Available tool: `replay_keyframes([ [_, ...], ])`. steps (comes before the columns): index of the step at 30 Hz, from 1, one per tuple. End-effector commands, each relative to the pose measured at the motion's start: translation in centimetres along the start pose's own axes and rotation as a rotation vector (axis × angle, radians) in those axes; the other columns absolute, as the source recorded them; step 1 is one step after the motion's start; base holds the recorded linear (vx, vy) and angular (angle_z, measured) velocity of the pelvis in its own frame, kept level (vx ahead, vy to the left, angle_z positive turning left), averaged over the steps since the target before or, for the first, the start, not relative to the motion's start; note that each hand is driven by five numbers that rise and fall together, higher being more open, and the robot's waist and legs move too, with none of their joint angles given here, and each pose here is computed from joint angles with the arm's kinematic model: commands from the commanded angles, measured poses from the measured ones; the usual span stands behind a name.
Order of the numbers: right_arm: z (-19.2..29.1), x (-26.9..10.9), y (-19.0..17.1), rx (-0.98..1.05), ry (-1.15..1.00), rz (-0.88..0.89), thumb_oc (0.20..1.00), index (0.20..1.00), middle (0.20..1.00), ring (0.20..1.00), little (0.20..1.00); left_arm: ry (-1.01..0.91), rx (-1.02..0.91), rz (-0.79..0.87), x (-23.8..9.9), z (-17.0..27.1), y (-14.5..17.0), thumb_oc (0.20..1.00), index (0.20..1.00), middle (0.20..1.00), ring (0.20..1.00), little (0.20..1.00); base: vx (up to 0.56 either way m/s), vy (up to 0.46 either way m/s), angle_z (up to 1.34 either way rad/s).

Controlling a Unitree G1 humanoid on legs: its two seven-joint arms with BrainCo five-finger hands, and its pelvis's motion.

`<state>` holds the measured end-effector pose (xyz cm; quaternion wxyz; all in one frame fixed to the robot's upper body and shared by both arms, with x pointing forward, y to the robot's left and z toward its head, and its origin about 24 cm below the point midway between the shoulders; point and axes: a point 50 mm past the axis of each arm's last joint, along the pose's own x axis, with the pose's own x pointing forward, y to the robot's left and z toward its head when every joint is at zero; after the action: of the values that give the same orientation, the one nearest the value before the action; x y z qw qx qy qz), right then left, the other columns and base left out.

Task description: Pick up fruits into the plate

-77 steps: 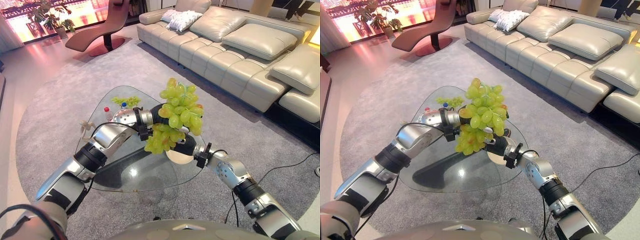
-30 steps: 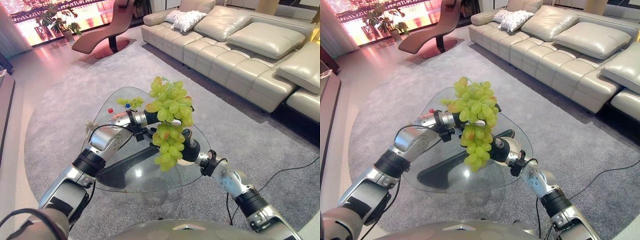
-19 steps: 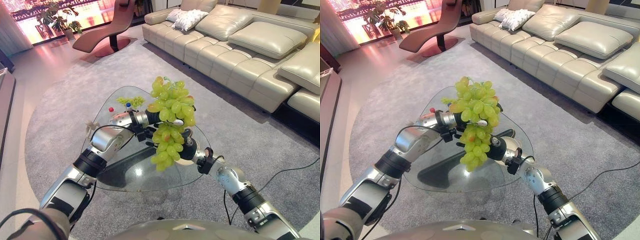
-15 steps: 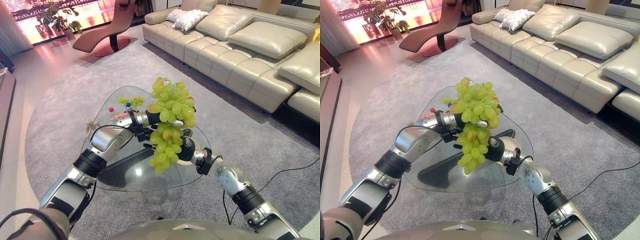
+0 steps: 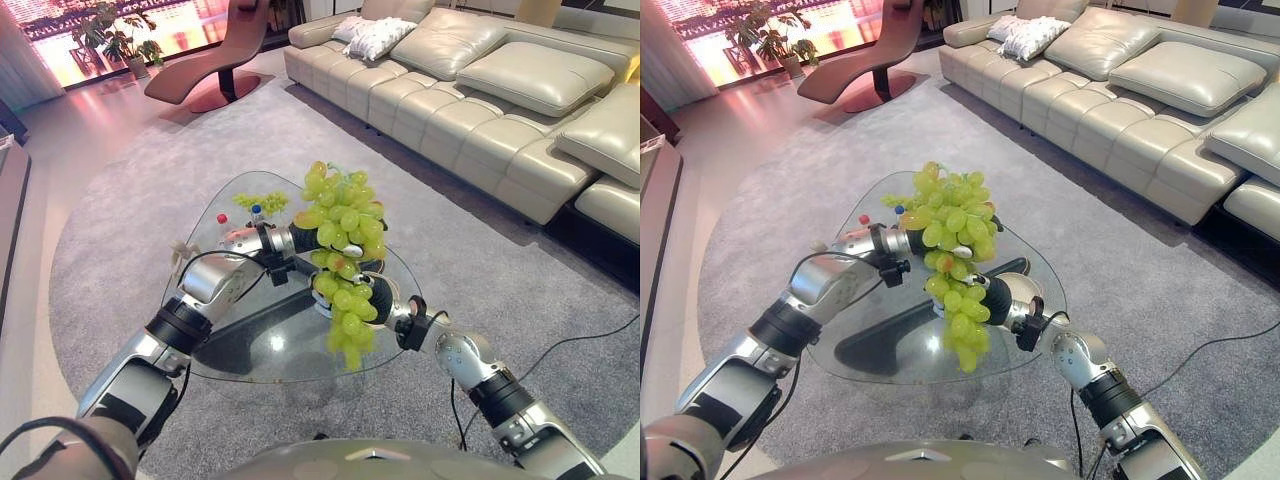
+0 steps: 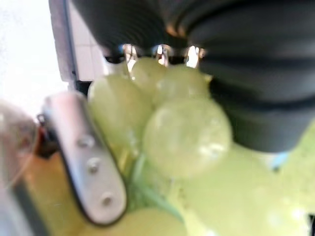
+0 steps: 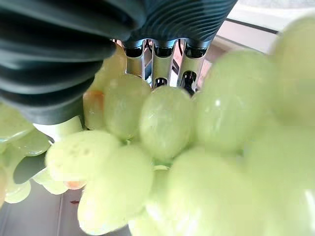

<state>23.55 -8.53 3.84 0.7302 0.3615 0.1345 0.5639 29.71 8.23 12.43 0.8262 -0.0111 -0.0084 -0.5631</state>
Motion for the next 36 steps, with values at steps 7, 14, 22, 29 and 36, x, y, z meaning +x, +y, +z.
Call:
replay_keyframes([
  [7,2.1,3.6,2.8,-0.037,-0.092,0.258,0.200,0.200,0.200,0.200,0.200,-0.020,0.041,0.046,0.5,0.8,1.2,0.200,0.200,0.200,0.200,0.200,0.00,0.000,0.00],
  [14,2.0,3.3,2.5,-0.037,-0.111,0.228,0.200,0.200,0.200,0.200,0.200,-0.006,-0.016,0.095,0.0,-0.2,1.6,1.000,1.000,1.000,1.000,1.000,0.00,0.000,0.00],
  [22,1.4,0.4,1.0,-0.047,-0.140,0.096,0.200,0.200,0.200,0.200,0.200,0.012,-0.073,0.244,-3.8,-2.3,2.7,1.000,1.000,1.000,1.000,1.000,0.00,0.000,0.00],
  [29,1.5,-5.3,-0.9,-0.131,-0.133,-0.136,0.200,0.200,0.200,0.200,0.200,0.112,-0.125,0.458,-9.9,-5.9,2.6,1.000,1.000,1.000,1.000,1.000,0.02,0.003,-0.01],
  [36,2.9,-10.4,-2.0,-0.255,-0.115,-0.405,0.200,0.200,0.200,0.200,0.200,0.315,-0.220,0.707,-16.1,-11.2,1.2,1.000,1.000,1.000,1.000,1.000,0.01,0.002,0.00],
])
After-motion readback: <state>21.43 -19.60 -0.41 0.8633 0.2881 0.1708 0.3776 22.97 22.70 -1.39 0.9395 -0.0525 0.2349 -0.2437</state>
